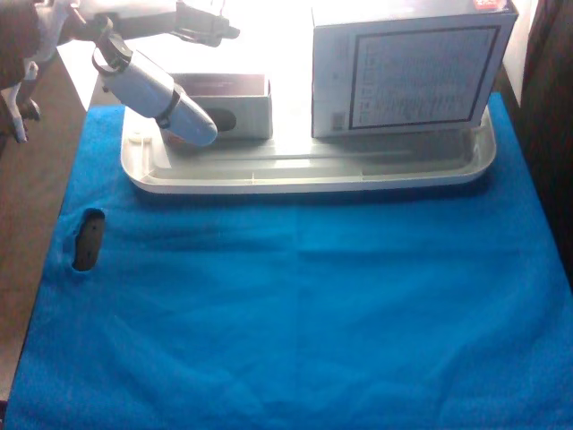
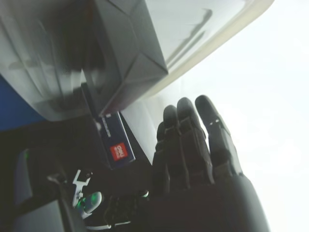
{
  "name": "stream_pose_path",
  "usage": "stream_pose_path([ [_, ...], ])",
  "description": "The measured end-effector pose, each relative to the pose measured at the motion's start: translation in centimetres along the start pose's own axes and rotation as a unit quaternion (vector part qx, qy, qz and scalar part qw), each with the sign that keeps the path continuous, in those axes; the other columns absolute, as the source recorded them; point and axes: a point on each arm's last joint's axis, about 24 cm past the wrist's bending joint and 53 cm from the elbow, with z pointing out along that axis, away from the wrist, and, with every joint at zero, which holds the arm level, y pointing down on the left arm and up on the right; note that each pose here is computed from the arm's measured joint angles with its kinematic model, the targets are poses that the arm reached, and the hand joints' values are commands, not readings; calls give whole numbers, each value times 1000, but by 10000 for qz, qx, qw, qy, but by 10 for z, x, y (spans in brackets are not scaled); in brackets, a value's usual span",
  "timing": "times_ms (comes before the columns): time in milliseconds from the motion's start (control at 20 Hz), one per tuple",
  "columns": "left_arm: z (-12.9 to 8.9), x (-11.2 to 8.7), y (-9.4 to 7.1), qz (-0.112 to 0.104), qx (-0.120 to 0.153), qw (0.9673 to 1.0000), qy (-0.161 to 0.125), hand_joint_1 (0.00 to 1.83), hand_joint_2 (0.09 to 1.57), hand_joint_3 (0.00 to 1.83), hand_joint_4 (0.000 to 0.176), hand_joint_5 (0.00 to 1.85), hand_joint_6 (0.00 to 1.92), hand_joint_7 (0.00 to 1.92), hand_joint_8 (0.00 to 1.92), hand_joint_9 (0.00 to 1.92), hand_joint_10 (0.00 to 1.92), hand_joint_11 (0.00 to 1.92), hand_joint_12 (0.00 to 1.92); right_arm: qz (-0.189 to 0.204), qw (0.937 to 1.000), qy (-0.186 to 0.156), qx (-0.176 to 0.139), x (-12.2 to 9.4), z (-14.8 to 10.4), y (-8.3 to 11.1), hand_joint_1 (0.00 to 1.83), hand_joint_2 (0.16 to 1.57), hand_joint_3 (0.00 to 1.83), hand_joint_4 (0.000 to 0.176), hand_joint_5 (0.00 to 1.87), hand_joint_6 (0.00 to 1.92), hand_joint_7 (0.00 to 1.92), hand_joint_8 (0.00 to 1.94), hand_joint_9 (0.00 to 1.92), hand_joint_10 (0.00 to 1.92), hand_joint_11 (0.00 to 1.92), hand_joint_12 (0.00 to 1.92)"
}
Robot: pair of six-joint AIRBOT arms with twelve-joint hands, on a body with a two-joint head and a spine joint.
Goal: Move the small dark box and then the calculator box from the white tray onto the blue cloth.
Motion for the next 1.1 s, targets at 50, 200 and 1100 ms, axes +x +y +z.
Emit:
stream_pose_path([
  [50, 2, 4, 2, -12, -29, 10000, 34, 719, 806, 8, 27, 265, 7, 376, 3, 373, 0, 0, 744, 9, 10000, 2, -4, 1, 0, 0, 926, 997, 8, 0, 149, 7, 167, 14, 186, 15, 239, 128],
  [200, 5, 22, 12, 95, -149, 9996, 211, 779, 838, 0, 23, 376, 9, 456, 9, 398, 6, 0, 932, 7, 10000, 8, -5, 1, 0, 0, 931, 991, 3, 0, 148, 3, 166, 8, 193, 12, 260, 133],
  [1100, 8, 14, 25, -66, -304, 9995, 79, 1199, 1238, 0, 0, 721, 1148, 797, 1509, 721, 1354, 621, 1746, 12, 10000, 17, -10, 2, 1, 0, 966, 1013, 9, 0, 120, 0, 229, 1, 196, 0, 240, 142],
])
